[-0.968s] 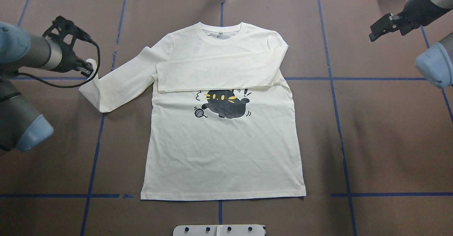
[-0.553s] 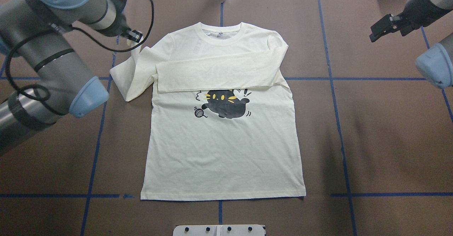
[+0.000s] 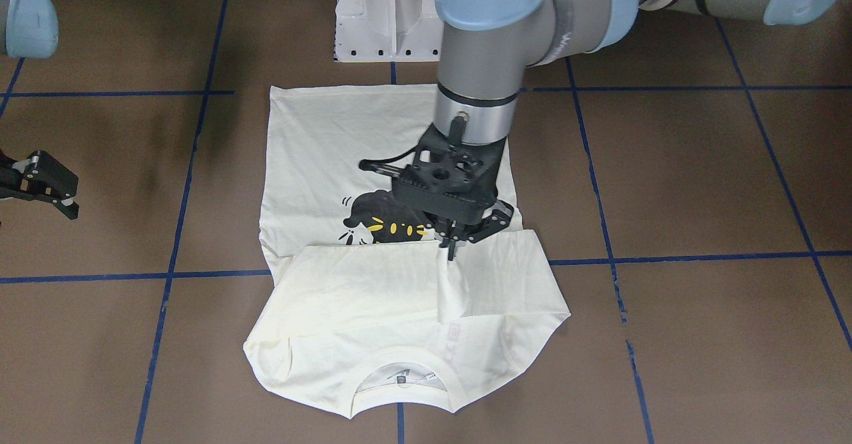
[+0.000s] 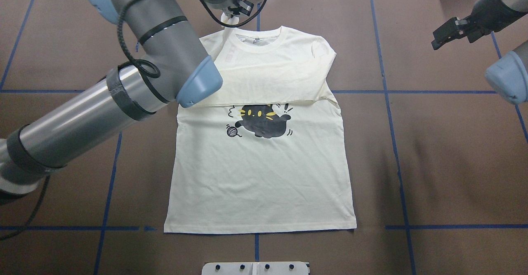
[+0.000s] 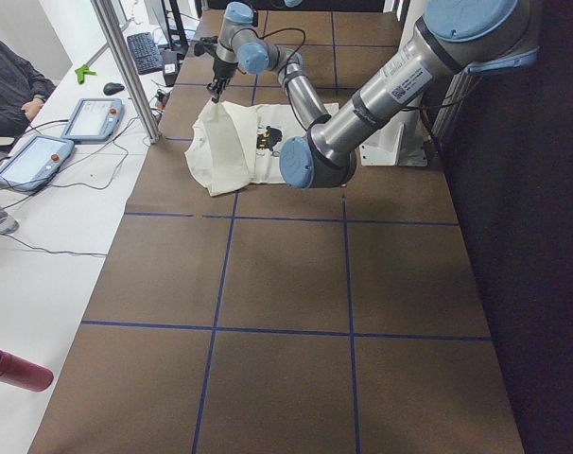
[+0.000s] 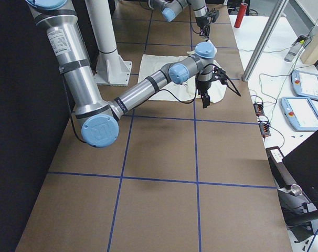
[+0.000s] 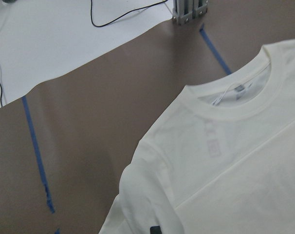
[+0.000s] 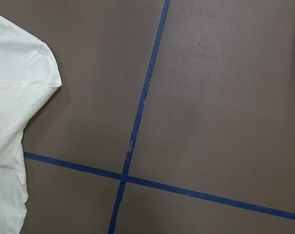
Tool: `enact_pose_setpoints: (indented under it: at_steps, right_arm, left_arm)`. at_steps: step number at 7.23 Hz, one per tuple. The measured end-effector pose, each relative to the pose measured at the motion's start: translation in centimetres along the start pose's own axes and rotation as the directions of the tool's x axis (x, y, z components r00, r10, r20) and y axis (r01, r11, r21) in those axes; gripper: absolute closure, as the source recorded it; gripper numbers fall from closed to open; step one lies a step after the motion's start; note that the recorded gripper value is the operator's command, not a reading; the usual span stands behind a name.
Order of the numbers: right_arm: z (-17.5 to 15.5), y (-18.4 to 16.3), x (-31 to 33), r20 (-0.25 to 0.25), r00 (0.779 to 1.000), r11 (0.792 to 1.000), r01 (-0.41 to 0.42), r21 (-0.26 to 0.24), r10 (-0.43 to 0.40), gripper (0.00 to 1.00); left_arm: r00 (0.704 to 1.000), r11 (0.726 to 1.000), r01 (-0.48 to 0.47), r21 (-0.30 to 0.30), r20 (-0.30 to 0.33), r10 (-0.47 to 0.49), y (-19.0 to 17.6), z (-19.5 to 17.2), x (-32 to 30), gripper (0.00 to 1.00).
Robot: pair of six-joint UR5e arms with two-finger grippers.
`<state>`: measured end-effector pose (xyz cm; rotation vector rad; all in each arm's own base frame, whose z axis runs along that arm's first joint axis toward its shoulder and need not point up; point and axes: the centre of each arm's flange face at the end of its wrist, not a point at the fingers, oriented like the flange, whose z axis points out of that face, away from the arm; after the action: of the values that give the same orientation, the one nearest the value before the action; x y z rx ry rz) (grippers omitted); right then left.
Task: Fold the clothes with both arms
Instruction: 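Lift the sleeve with the left gripper and fold it across the shirt, then release the sleeve and withdraw the left gripper from the shirt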
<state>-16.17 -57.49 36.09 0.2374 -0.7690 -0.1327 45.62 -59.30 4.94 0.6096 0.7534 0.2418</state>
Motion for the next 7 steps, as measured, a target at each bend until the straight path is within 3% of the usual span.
enact_pose_setpoints:
  at_steps: [4, 6, 7]
  right_arm:
    - [-0.1, 0.0, 0.0, -0.002, 1.000, 1.000, -0.021, 0.003, 0.021, 0.00]
    - [-0.1, 0.0, 0.0, -0.002, 1.000, 1.000, -0.027, 0.003, 0.027, 0.00]
    - [-0.1, 0.0, 0.0, -0.002, 1.000, 1.000, -0.029, 0.003, 0.029, 0.00]
  left_arm:
    - [0.999, 0.996, -0.015, 0.082, -0.041, 0.018, 4.6, 8.9, 10.3, 1.00]
    - [0.997, 0.996, 0.009, 0.085, -0.078, -0.002, 5.8, 11.6, 13.8, 0.99]
    - [0.995, 0.996, 0.035, 0.086, -0.099, -0.027, 6.0, 12.0, 15.2, 0.81]
